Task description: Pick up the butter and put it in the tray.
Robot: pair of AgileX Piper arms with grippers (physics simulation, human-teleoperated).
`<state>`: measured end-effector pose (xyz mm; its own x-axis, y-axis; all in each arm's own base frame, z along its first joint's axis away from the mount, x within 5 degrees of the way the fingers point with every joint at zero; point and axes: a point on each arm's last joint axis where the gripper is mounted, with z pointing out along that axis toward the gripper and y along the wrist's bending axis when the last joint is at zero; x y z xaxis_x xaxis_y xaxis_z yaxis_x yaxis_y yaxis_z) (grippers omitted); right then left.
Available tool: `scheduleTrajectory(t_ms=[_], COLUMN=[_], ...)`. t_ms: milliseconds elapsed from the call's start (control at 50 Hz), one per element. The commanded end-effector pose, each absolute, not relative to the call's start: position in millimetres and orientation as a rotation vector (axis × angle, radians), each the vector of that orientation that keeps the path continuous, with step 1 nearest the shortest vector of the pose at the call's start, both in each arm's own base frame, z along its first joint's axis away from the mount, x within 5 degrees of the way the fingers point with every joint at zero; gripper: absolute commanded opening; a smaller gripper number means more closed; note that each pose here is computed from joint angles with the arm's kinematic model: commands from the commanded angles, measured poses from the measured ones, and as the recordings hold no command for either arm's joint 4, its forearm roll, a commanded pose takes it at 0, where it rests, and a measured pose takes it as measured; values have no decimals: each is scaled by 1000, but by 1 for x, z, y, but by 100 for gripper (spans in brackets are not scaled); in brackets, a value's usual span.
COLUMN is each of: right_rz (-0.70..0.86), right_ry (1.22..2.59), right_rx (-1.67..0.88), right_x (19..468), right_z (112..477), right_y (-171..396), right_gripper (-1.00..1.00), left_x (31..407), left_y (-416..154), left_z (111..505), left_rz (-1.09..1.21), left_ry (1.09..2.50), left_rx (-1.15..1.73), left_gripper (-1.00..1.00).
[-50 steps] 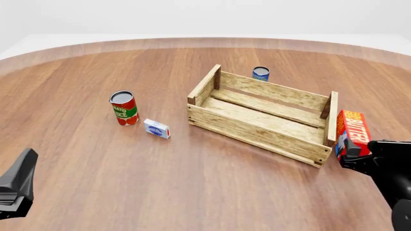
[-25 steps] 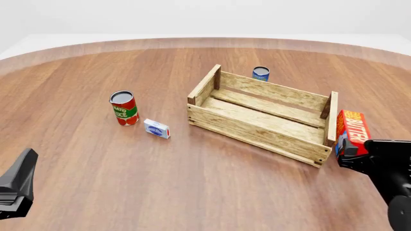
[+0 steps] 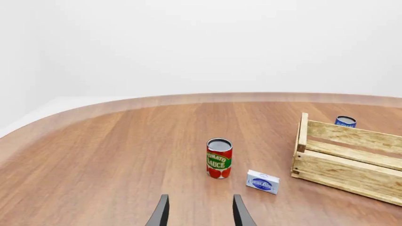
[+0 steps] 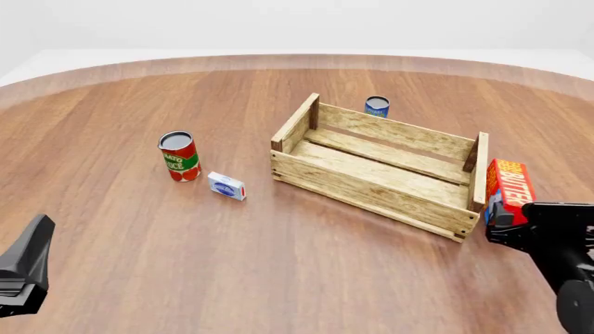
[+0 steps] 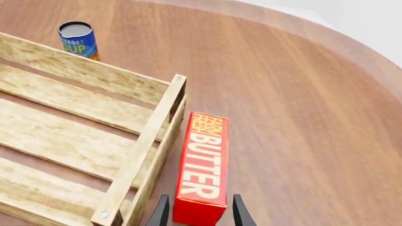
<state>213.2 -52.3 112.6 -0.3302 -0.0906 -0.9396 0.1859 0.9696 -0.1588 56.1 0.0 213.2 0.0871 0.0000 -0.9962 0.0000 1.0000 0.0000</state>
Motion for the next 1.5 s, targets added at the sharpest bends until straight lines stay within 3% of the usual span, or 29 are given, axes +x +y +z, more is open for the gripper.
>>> scheduleTrajectory(t_ms=[20, 1280, 1300, 1500], right_rz=[-280, -286, -287, -277], right_ry=[1901, 1925, 1925, 1916], right_rx=[63, 71, 71, 73], right_x=[215, 231, 231, 230], right_z=[109, 95, 95, 98], right_y=[-52, -59, -59, -57], right_gripper=[100, 100, -100, -100], left_x=[56, 56, 56, 56], left_y=[0, 0, 0, 0], left_z=[213, 213, 213, 213], left_rz=[0, 0, 0, 0], left_ry=[1484, 1484, 1484, 1484], left_rx=[0, 0, 0, 0], left_gripper=[100, 100, 100, 100])
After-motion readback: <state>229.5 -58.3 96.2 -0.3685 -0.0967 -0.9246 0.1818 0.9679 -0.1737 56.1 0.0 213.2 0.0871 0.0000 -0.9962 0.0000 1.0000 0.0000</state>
